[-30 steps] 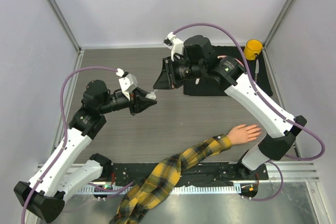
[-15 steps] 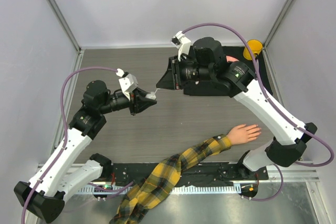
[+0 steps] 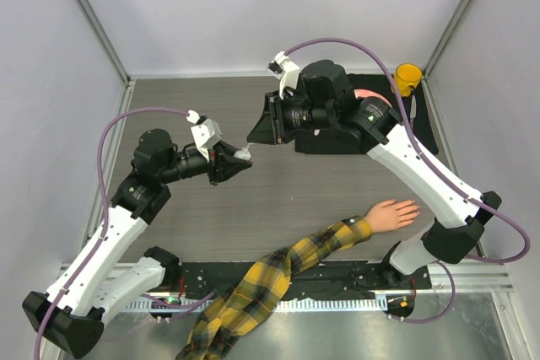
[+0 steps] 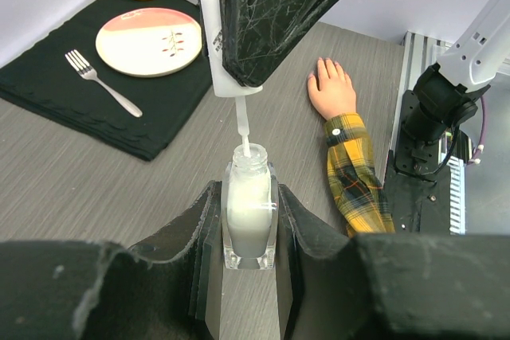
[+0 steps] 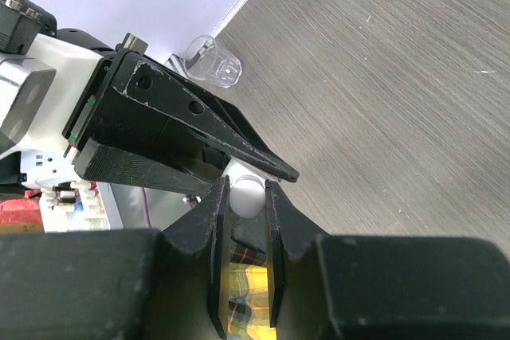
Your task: Paint the nails
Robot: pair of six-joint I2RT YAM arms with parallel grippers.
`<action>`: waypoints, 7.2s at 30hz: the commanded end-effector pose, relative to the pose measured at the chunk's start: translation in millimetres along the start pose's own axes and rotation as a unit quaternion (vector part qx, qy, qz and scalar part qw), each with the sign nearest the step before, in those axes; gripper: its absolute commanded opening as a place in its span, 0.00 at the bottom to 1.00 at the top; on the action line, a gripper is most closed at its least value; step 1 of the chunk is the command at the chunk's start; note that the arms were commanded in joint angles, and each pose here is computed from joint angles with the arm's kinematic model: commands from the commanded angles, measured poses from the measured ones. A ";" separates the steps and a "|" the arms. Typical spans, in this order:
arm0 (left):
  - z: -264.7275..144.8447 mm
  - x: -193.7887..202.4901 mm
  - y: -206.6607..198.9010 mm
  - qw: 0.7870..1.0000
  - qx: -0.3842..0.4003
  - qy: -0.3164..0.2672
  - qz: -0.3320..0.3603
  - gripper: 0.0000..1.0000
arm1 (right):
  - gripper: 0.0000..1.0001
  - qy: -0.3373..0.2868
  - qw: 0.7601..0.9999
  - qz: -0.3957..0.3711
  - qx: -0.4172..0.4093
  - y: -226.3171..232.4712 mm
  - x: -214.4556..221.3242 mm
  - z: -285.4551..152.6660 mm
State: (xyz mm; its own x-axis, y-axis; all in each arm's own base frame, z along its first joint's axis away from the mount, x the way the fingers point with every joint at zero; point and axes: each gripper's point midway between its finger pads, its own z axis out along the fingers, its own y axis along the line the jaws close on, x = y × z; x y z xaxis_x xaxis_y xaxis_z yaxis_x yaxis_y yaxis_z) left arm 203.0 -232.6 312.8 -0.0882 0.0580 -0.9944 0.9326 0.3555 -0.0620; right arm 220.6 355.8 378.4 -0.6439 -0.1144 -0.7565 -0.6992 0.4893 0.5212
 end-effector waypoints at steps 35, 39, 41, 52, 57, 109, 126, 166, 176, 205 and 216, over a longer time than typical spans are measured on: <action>4.5 -44.8 13.6 0.996 -0.041 -0.079 -0.029 0.00 | 0.00 0.051 0.996 -0.074 0.016 7.7 28.2 29.3; 4.3 -48.0 19.2 0.995 -0.055 -0.082 -0.018 0.00 | 0.00 0.066 0.995 -0.074 0.011 8.0 33.9 32.8; 4.1 -48.8 23.0 0.995 -0.063 -0.082 -0.003 0.00 | 0.00 0.078 0.993 -0.084 0.006 8.5 36.6 36.0; 7.5 -8.8 40.3 0.986 -0.089 -0.112 0.091 0.00 | 0.00 0.175 0.979 -0.107 0.013 -7.1 93.7 42.2; 6.9 -2.3 42.7 0.979 -0.100 -0.157 0.077 0.00 | 0.00 0.172 0.974 -0.127 0.068 -2.6 107.1 54.4; -23.2 -28.1 41.4 0.944 -0.154 -0.250 0.151 0.00 | 0.53 0.007 0.954 -0.026 0.298 10.9 67.5 66.6; -15.0 -22.0 -6.9 0.986 -0.034 -0.160 -0.025 0.00 | 0.76 -0.029 0.985 -0.141 0.095 40.3 75.7 -48.7; -60.0 -71.8 -113.0 0.957 0.180 -0.167 -0.152 0.00 | 0.48 -0.073 0.890 -0.203 -0.401 124.4 22.7 -30.2; -58.2 -71.6 -110.5 0.959 0.176 -0.169 -0.144 0.00 | 0.42 -0.071 0.887 -0.191 -0.414 125.4 27.7 -27.6; -62.4 -78.3 -108.8 0.962 0.157 -0.184 -0.125 0.00 | 0.00 -0.039 0.887 -0.192 -0.419 127.6 49.1 -10.2; -65.5 -91.1 -56.9 0.982 -0.021 -0.184 -0.040 0.00 | 0.01 -0.031 0.944 -0.208 -0.256 79.7 47.9 37.7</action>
State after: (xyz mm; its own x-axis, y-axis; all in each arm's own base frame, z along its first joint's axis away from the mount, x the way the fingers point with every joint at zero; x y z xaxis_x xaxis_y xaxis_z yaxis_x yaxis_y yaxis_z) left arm 106.1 -220.2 375.2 -0.3112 -0.2740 -0.9100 0.9279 0.1194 -0.3532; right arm 112.7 408.4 409.9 -0.2701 -0.0440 -0.9618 -0.9116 -0.3098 0.2701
